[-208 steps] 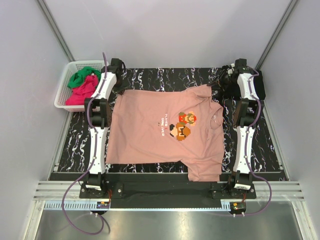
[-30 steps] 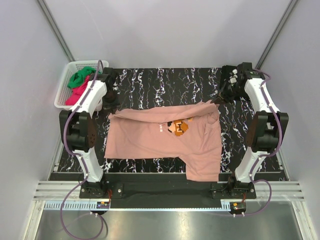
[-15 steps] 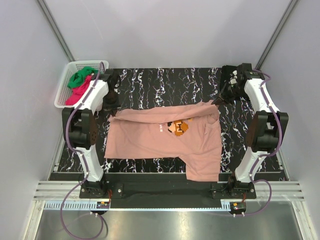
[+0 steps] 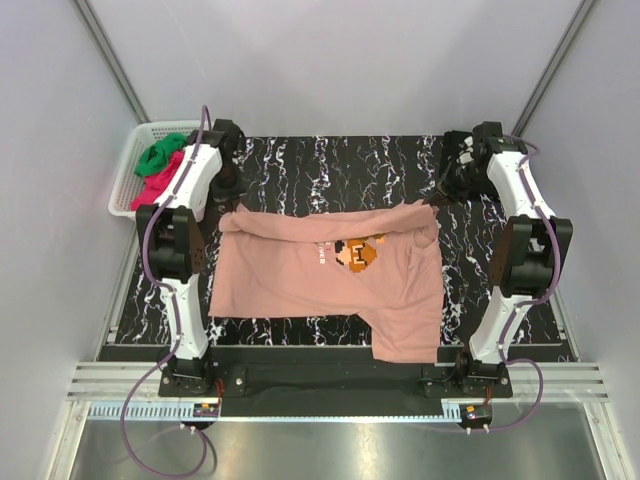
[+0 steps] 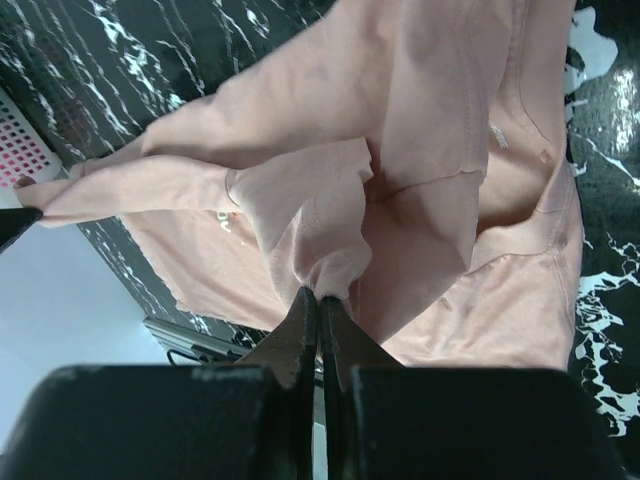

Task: Fold and stack the t-shirts
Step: Fold the tshirt

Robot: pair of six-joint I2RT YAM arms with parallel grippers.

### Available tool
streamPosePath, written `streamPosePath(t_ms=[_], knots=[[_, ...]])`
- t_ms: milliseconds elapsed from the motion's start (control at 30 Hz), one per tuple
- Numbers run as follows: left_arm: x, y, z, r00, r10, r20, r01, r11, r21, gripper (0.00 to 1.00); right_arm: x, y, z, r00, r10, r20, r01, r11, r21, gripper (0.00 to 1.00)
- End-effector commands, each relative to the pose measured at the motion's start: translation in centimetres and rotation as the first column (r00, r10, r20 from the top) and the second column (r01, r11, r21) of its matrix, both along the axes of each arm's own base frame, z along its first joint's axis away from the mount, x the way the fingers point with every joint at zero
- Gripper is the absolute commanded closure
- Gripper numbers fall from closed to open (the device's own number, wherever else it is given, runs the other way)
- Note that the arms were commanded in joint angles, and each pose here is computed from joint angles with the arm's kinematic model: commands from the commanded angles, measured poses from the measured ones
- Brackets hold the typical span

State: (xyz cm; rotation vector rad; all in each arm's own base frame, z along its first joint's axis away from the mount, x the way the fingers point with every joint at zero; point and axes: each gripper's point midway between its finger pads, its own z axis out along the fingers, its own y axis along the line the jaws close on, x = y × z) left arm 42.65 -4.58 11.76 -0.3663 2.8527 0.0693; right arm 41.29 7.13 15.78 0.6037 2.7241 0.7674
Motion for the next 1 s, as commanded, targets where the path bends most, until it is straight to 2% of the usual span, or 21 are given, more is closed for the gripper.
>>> streamPosePath(t_ms=[0, 100, 400, 700, 967], knots=[[-1.5, 0.5, 0.0, 1.000, 0.019, -0.011, -0.019, 1.000, 0.018, 1.00, -1.0, 0.0, 0.3, 1.000, 0.022, 0.011, -0.021, 1.000, -0.022, 1.00], [-1.0, 0.9, 1.0, 0.999, 0.025, 0.038, -0.025, 1.000, 0.017, 1.00, -0.5, -0.6, 1.3, 0.998, 0.002, 0.055, 0.001, 0.998, -0.058, 1.00], [3.2, 2.6, 5.2, 0.982, 0.066, 0.176, -0.072, 0.997, 0.025, 1.00, 3.4, -0.7, 4.6, 0.989, 0.004, 0.147, 0.002, 0.999, -0.040, 1.00], [6.0, 2.9, 3.5, 0.981, 0.064, 0.183, -0.064, 0.998, -0.008, 1.00, 8.8, -1.0, 4.8, 0.980, -0.015, 0.199, 0.019, 1.000, -0.018, 1.00], [7.4, 2.6, 1.9, 0.983, 0.038, 0.179, -0.031, 0.999, -0.040, 1.00, 10.3, -0.9, 4.9, 0.977, -0.011, 0.211, 0.012, 1.000, -0.003, 1.00]])
